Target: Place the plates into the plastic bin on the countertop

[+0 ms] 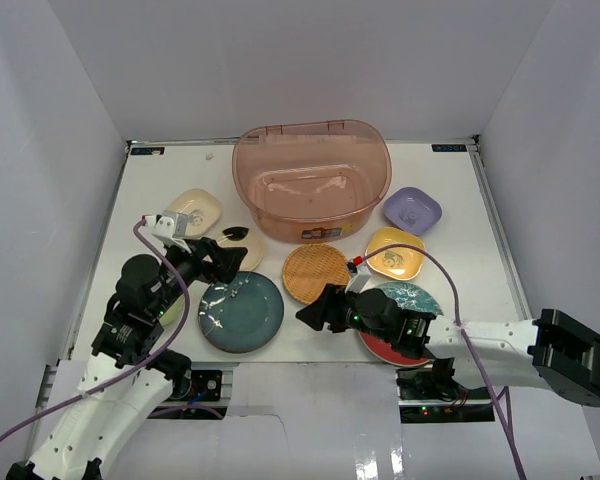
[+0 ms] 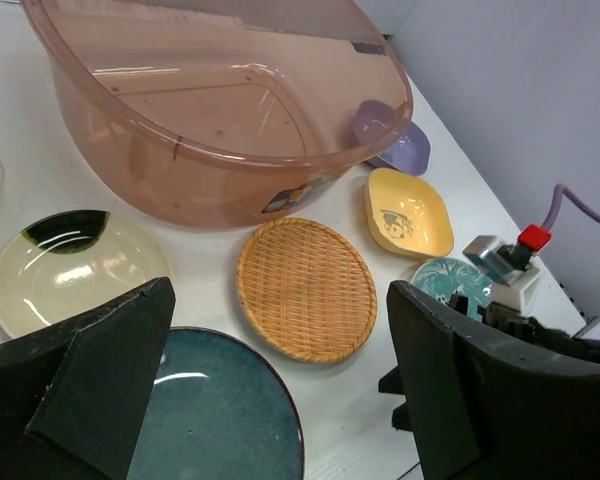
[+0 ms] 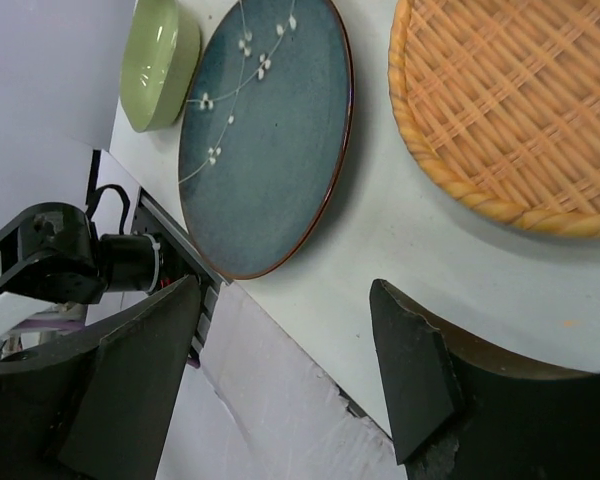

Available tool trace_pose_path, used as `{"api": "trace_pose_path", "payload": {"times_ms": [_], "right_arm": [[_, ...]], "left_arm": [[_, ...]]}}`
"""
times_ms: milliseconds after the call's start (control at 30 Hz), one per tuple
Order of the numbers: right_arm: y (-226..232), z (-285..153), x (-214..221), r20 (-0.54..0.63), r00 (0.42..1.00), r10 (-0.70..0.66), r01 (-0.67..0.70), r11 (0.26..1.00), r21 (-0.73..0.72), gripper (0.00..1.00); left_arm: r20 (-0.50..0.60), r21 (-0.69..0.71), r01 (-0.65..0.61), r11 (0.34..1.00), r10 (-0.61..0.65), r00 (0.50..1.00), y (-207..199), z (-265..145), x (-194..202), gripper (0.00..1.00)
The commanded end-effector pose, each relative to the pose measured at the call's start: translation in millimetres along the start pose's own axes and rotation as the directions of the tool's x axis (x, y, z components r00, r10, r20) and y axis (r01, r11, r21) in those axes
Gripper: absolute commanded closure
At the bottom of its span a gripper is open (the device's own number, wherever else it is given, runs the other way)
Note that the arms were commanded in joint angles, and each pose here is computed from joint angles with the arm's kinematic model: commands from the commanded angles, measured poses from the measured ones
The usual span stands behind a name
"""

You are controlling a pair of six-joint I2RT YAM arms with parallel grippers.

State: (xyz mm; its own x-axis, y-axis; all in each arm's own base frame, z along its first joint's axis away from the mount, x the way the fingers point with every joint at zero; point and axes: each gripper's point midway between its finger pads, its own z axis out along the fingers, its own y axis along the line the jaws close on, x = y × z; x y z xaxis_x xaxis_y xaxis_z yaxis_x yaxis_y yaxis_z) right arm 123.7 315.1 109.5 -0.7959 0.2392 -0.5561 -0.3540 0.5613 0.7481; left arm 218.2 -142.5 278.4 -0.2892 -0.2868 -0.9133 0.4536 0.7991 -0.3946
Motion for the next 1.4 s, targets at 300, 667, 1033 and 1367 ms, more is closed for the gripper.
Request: {"api": "trace_pose_path", "payload": {"times_ms": [300,667,1033,1367], "right_arm": [[13.8,39.3,15.3,0.050,0.983,0.174,-0.174,0.985,-0.012,0.33],[12.4,90.5,33.0,0.024,0.958,0.286,-0.286,0.958,-0.010,0.41],[-8.5,113.2,44.2,0.030,0.917,0.397,-0.398,0.917,0.019,0.71],[8.5,66.9,18.5,0.062,0.953,0.295,-0.293,0.955,-0.038,0.92]], "left_arm": [[0.045,-0.027,0.017,0.999,-0.016,0.999,2.9,-8.7,-3.5,0.02],[0.041,-0.023,0.017,1.000,-0.016,0.999,2.1,-8.6,-2.4,0.02],[0.027,-0.024,0.016,1.000,-0.015,1.000,2.8,-5.4,0.4,0.02],[0.046,-0.076,0.021,0.997,-0.018,0.999,11.7,-4.6,-3.0,0.02]]}}
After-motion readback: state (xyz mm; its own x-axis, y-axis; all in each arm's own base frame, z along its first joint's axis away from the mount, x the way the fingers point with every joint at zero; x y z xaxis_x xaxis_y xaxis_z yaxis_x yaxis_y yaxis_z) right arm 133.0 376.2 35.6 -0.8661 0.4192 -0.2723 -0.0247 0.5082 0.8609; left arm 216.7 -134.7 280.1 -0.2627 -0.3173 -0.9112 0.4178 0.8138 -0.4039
